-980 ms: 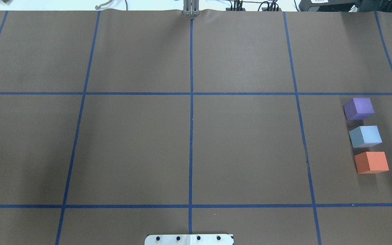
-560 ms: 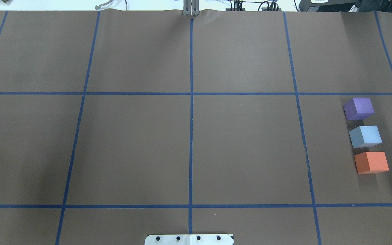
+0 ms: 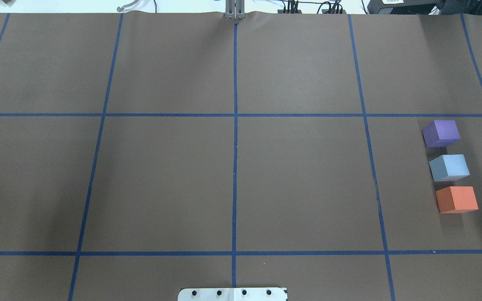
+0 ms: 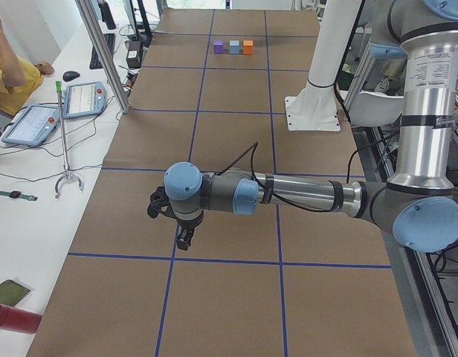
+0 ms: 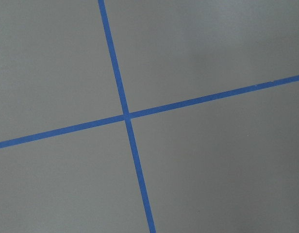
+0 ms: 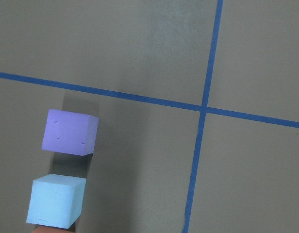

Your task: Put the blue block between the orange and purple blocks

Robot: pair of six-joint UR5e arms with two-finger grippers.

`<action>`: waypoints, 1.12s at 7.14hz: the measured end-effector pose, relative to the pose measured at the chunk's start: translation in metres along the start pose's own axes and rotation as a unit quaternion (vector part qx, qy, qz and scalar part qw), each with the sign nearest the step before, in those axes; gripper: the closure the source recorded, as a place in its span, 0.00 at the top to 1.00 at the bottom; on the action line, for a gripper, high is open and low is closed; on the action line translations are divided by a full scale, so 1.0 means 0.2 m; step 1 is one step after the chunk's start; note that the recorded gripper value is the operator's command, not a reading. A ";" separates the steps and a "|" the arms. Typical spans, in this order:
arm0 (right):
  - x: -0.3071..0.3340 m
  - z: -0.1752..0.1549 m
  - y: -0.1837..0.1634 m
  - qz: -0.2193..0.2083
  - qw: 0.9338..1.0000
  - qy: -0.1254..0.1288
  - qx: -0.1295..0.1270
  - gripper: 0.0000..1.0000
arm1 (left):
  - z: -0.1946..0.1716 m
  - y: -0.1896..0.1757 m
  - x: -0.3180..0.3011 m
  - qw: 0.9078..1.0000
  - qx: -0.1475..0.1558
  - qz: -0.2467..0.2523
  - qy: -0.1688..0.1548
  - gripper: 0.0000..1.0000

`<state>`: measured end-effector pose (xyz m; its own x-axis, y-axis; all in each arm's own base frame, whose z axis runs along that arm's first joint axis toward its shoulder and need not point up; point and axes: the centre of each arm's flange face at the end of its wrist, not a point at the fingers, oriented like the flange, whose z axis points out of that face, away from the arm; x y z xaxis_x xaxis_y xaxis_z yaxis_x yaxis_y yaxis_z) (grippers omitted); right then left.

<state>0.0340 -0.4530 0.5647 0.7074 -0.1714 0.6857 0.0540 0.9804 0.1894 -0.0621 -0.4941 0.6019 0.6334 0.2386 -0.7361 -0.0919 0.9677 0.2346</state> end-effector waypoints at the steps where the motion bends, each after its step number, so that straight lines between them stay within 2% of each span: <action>1: -0.01 0.02 0.00 -0.008 1.000 -0.002 -0.005 1.00 | -0.01 0.01 0.00 1.000 0.000 0.003 -0.011 1.00; 3: -0.06 0.02 -0.04 -0.025 1.000 -0.006 0.000 1.00 | -0.03 0.01 0.00 0.999 -0.001 0.005 -0.033 1.00; 5: -0.09 0.02 -0.07 -0.033 0.999 -0.008 0.002 1.00 | -0.04 0.02 -0.02 0.998 -0.006 0.004 -0.070 1.00; 8: -0.08 0.06 -0.05 -0.030 1.000 -0.006 -0.007 1.00 | -0.02 0.07 -0.04 0.997 -0.013 0.000 -0.078 1.00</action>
<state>0.0131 -0.4617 0.5594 0.6942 -0.2310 0.6817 0.1061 0.9696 0.2205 -0.0715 -0.4823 0.6083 0.7456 0.2252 -0.6272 -0.1107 0.9700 0.2166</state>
